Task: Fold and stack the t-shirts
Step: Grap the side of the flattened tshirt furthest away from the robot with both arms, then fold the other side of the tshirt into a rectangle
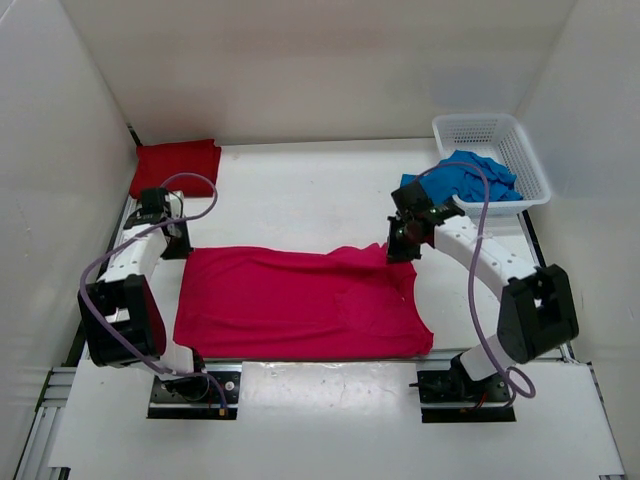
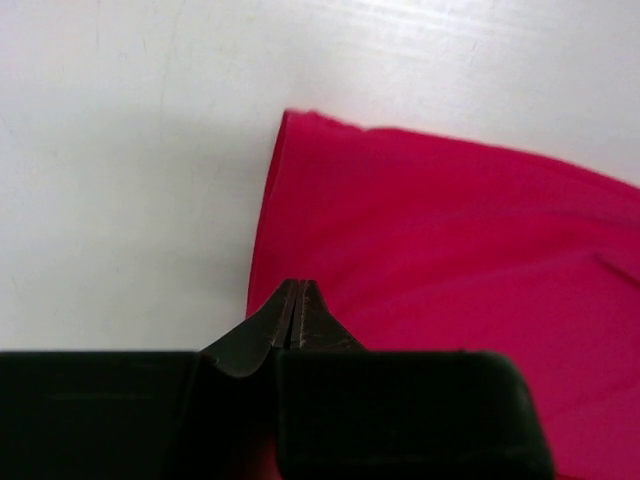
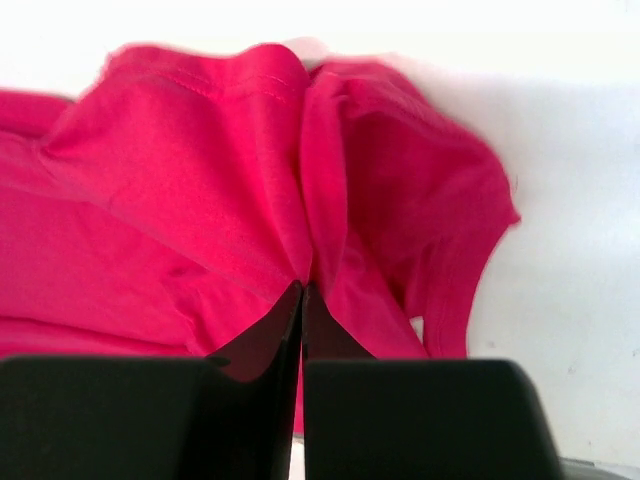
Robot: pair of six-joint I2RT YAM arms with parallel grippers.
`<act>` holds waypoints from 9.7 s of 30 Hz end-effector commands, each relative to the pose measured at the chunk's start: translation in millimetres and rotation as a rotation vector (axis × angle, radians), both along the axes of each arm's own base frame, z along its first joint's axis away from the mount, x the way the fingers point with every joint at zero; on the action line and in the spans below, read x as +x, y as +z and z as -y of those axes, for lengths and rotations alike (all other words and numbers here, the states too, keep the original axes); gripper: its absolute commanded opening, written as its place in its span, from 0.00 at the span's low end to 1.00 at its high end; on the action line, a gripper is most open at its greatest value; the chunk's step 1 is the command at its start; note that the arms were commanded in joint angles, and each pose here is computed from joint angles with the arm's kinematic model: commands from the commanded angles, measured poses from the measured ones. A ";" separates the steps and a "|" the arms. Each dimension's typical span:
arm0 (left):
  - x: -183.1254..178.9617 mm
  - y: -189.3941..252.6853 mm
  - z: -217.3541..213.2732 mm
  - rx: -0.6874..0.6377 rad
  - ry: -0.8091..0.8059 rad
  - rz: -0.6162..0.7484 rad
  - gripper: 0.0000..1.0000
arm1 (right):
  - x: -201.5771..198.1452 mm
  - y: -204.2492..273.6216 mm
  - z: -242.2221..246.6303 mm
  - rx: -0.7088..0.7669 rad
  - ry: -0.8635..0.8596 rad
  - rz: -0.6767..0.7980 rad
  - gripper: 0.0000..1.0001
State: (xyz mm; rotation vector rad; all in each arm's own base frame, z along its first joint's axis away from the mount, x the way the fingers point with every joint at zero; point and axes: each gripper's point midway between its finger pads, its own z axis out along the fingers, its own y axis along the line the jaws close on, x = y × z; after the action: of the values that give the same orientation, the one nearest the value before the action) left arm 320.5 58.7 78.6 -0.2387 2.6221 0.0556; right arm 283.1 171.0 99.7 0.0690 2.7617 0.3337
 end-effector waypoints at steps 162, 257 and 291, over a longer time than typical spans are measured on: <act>-28.5 -11.1 -37.7 -0.006 0.134 -0.144 0.57 | -84.0 -82.4 17.6 -0.076 -0.072 -0.147 0.00; -1.8 24.6 -14.8 -0.018 0.048 0.026 0.11 | -10.2 -10.9 8.7 -0.120 -0.035 0.065 0.00; -14.2 -53.5 -13.7 -0.071 0.055 -0.255 0.48 | -36.6 -52.1 -3.7 -0.059 -0.023 -0.040 0.00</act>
State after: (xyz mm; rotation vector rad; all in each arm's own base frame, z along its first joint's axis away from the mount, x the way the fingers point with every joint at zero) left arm 291.8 69.3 16.4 -0.3567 2.9217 0.0068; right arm 248.2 173.1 51.5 0.0848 2.8022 0.2406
